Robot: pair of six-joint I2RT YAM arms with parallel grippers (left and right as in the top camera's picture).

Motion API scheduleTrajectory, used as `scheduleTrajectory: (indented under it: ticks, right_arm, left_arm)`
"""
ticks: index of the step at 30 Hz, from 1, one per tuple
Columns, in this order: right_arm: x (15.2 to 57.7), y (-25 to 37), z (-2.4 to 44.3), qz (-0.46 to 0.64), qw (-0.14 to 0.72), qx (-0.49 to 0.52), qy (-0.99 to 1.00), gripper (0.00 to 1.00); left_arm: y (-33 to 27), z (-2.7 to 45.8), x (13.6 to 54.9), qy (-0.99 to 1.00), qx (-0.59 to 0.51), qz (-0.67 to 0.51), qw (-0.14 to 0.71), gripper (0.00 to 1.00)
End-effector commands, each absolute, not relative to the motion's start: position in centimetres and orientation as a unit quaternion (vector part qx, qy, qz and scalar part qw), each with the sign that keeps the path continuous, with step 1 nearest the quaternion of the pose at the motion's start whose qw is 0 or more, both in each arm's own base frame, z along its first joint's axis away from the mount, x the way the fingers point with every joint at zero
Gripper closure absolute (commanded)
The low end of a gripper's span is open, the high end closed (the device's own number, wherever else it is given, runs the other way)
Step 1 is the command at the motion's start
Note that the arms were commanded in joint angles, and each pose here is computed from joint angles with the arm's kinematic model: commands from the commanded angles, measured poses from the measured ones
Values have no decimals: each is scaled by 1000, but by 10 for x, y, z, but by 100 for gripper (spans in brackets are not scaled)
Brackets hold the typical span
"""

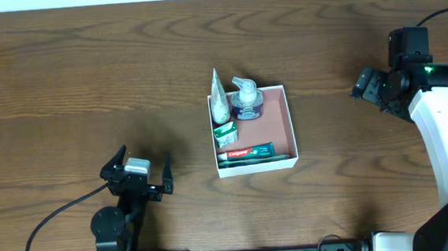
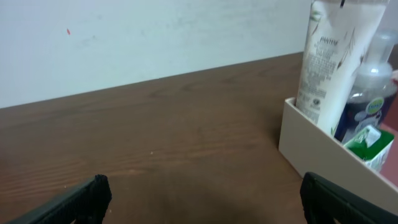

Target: Pack container

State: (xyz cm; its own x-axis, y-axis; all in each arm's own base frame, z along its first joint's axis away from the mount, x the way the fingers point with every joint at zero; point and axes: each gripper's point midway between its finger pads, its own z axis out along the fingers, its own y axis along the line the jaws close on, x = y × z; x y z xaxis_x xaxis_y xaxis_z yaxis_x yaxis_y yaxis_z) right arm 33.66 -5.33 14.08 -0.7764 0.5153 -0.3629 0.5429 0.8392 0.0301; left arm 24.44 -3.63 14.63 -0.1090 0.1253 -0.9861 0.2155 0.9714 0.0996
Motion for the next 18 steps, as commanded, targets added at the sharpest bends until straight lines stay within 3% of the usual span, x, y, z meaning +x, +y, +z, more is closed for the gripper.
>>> scheduleTrajectory:
  ticks: [1, 18]
  right_arm:
    - [339, -57, 143, -40, 185, 292, 938, 1]
    - [339, -57, 143, -40, 185, 292, 938, 1]
  left_arm:
    - [-35, 139, 242, 748, 121, -25, 653, 2]
    - [-31, 141, 242, 747, 97, -30, 657, 2]
